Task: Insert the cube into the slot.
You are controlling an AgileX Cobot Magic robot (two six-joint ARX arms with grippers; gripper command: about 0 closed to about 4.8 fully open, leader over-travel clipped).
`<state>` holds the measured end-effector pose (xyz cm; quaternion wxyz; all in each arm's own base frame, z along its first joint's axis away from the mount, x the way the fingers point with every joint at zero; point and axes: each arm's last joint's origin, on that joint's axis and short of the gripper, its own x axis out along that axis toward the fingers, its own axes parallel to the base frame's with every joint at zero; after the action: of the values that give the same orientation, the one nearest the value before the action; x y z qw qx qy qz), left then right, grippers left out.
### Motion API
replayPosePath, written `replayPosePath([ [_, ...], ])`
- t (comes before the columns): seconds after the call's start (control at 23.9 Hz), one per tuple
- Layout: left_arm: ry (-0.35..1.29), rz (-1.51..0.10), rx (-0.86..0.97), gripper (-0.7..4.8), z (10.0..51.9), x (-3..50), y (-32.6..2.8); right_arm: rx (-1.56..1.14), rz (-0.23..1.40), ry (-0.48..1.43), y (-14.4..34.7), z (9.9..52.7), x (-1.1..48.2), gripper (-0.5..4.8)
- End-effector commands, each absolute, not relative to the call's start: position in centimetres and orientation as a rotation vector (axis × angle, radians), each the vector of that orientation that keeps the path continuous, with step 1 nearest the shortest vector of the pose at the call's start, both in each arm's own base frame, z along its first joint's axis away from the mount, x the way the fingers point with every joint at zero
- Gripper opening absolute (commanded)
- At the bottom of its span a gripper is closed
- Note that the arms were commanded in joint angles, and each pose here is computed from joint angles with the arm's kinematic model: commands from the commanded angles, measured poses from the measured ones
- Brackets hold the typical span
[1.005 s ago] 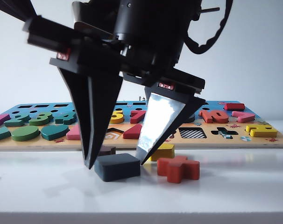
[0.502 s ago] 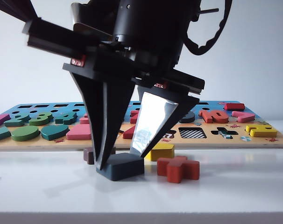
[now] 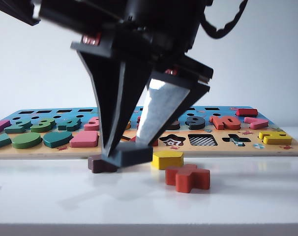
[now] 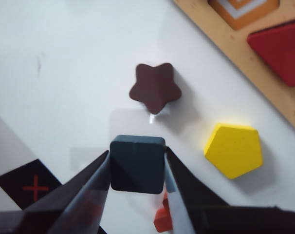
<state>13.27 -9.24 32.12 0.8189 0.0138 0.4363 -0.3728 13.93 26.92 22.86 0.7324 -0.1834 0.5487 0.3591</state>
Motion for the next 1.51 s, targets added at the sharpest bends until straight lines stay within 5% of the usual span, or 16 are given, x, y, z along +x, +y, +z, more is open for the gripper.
replayPosePath([
  [0.04,0.911,-0.804,0.029,0.20,32.4,13.3,-9.3,-0.509,0.899,1.105,26.5,24.1,13.8,1.25],
  [0.29,0.908,-0.804,0.028,0.20,32.4,13.3,-9.3,-0.803,1.131,0.818,24.8,26.9,13.7,1.24],
  [0.54,0.889,-0.808,0.026,0.20,32.5,13.4,-9.4,-0.953,1.199,0.667,23.3,28.3,14.2,1.24],
  [0.96,0.823,-0.818,0.019,0.20,32.9,13.8,-9.6,-1.229,1.004,0.605,20.4,28.8,17.1,1.24],
  [1.51,0.850,-0.811,0.023,0.20,32.7,13.7,-9.5,-1.306,1.009,0.605,20.2,27.7,18.8,1.20],
])
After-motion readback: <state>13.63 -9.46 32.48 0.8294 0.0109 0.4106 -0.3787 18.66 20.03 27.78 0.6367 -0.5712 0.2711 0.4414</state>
